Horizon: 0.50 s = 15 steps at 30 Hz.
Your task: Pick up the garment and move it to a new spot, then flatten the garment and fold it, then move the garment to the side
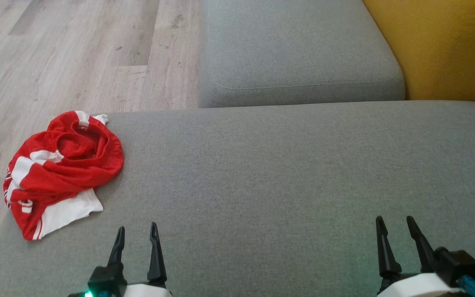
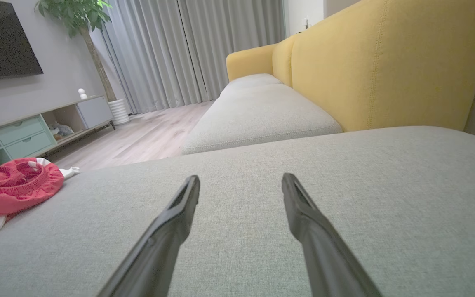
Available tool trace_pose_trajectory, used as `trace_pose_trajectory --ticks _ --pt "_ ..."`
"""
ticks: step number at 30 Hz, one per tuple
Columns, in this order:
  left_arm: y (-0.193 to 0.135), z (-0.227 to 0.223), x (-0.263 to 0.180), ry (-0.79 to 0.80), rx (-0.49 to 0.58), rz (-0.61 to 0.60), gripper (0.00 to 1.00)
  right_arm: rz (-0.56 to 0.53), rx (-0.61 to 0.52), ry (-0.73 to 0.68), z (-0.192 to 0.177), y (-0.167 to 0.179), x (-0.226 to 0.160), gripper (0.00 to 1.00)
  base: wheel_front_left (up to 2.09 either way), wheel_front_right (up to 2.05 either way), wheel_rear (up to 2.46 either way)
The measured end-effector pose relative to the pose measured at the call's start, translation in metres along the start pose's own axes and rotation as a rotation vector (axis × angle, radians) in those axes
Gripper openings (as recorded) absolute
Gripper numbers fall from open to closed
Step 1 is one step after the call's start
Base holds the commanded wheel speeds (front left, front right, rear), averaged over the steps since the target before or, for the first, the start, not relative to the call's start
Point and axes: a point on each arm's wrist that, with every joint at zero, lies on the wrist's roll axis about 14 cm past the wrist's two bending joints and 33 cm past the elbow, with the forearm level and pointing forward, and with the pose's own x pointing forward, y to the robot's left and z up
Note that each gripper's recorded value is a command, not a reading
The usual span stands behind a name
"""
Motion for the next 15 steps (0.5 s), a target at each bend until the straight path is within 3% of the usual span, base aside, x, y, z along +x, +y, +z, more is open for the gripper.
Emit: trace_pose_trajectory --ticks 15 --pt "-0.011 -0.002 -0.006 -0.033 0.172 -0.045 1.0 0.034 -0.139 -0.02 0.003 0.005 -0.002 1.0 0.0 0.0 0.0"
